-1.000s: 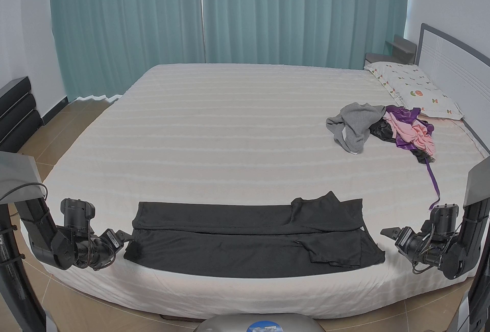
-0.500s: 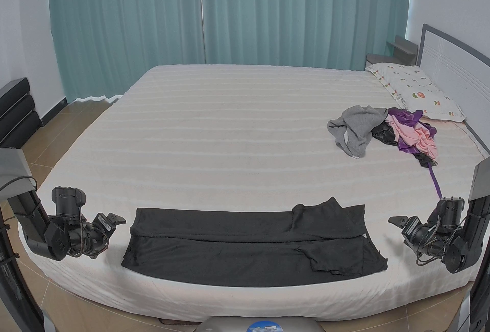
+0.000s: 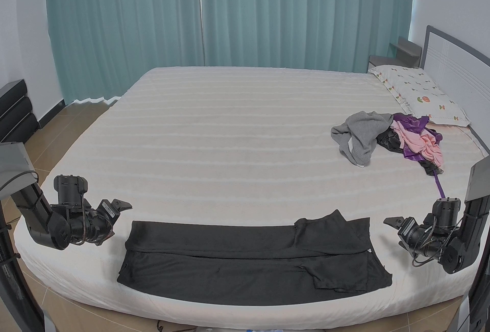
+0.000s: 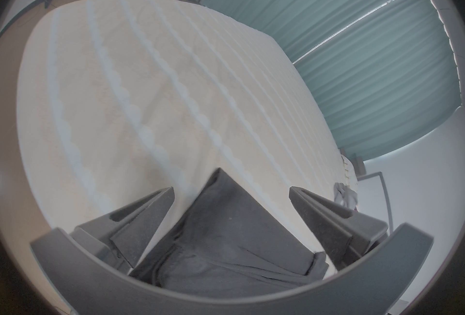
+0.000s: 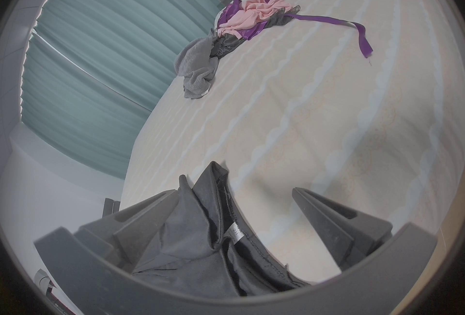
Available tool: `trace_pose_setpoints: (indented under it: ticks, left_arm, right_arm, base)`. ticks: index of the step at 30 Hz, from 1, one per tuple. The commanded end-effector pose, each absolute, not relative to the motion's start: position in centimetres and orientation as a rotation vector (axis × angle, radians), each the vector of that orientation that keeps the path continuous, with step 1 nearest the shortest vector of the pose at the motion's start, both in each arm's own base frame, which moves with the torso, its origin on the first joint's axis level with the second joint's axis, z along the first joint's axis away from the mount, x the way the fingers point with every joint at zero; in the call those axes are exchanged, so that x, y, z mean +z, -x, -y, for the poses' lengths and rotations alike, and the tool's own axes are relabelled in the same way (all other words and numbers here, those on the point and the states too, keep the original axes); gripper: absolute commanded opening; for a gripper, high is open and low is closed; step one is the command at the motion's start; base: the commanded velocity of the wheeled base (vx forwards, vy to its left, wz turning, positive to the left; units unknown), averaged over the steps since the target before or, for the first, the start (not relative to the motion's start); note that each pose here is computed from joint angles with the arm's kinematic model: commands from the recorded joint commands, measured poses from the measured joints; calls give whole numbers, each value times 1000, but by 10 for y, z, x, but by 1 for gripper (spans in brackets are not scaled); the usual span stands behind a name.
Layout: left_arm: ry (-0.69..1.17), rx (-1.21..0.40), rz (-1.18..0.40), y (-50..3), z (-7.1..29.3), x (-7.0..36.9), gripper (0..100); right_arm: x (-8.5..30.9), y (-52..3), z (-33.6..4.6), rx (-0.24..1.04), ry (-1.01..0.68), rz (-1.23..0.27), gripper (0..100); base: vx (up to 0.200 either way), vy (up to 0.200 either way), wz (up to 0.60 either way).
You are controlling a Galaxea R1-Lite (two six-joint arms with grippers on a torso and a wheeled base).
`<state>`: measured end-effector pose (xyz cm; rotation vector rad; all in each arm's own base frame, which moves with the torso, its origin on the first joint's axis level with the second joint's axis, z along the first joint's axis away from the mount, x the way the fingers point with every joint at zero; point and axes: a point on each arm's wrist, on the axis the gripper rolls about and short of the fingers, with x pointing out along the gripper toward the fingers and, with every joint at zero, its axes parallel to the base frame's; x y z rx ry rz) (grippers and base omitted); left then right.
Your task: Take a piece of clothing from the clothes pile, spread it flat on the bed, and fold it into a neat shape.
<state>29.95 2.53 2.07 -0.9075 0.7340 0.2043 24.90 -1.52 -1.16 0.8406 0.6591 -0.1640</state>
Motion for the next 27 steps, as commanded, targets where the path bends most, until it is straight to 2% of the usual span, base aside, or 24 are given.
trace_pose_setpoints:
  ticks: [1, 5, 14, 27]
  left_arm:
    - [931, 97, -759, -325, -24, 21, 100]
    - [938, 39, -800, -346, -25, 15, 100]
    - [807, -19, -839, -362, -20, -4, 100]
    - [735, 8, -846, -363, -16, -13, 100]
  right_arm:
    - [-13, -249, 10, -152, -847, -672, 100]
    - [-13, -249, 7, -144, -845, -679, 100]
    - [-17, -250, 7, -150, -846, -691, 100]
    - [-18, -250, 6, -147, -845, -692, 100]
  base:
    - [0, 0, 0]
    - [0, 0, 0]
    - [0, 0, 0]
    - [0, 0, 0]
